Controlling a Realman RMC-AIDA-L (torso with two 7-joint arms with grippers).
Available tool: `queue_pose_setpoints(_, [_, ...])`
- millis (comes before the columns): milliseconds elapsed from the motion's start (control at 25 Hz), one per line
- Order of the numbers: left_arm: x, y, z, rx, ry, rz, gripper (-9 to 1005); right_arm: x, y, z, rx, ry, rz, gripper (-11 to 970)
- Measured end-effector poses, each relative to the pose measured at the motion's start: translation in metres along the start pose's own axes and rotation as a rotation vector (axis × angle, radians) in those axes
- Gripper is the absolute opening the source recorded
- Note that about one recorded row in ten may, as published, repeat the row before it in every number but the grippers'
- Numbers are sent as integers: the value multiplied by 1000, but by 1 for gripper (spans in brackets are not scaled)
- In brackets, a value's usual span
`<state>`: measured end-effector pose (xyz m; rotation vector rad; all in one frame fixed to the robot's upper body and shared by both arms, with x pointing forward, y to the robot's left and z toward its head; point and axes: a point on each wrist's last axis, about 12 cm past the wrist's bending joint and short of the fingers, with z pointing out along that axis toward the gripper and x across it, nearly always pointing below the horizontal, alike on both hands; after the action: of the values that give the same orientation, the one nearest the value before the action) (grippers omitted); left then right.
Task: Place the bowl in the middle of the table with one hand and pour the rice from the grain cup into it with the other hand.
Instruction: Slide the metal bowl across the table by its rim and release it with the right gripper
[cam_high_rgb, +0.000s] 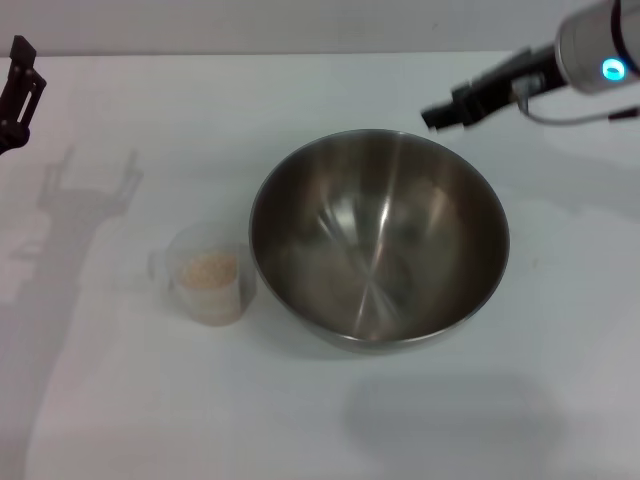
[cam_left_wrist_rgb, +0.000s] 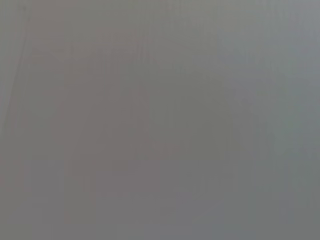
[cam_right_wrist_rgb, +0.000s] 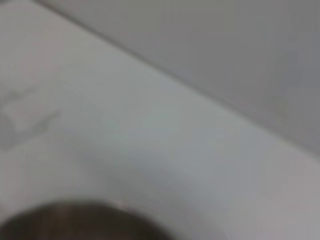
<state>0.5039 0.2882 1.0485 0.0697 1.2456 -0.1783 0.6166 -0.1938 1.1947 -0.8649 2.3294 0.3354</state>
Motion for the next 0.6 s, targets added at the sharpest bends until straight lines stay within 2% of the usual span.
queue_pose_setpoints(120, [0, 1, -2, -4, 1, 1, 793, -14, 3, -6, 35, -69, -53, 467])
queue_pose_setpoints(160, [0, 1, -2, -4, 1, 1, 793, -22, 5, -7, 68, -130, -99, 468])
queue_pose_setpoints(320, [0, 1, -1, -4, 3, 1, 792, -29, 4, -7, 133, -232, -150, 473])
queue_pose_setpoints(360, [0, 1, -1, -3, 5, 4, 792, -32, 4, -6, 189, -311, -182, 474])
queue_pose_setpoints(400, [1, 1, 0, -3, 5, 3, 792, -32, 4, -6, 189, -311, -182, 475])
queue_pose_setpoints(520, [1, 0, 0, -2, 4, 4, 791, -27, 5, -2, 298, -459, -223, 478])
queue_pose_setpoints(560, [1, 0, 0, -2, 4, 4, 791, -19, 11, 3, 376, -575, -251, 480])
queue_pose_setpoints(600, [0, 0, 1, -2, 3, 4, 791, -19, 11, 3, 376, -575, -251, 481])
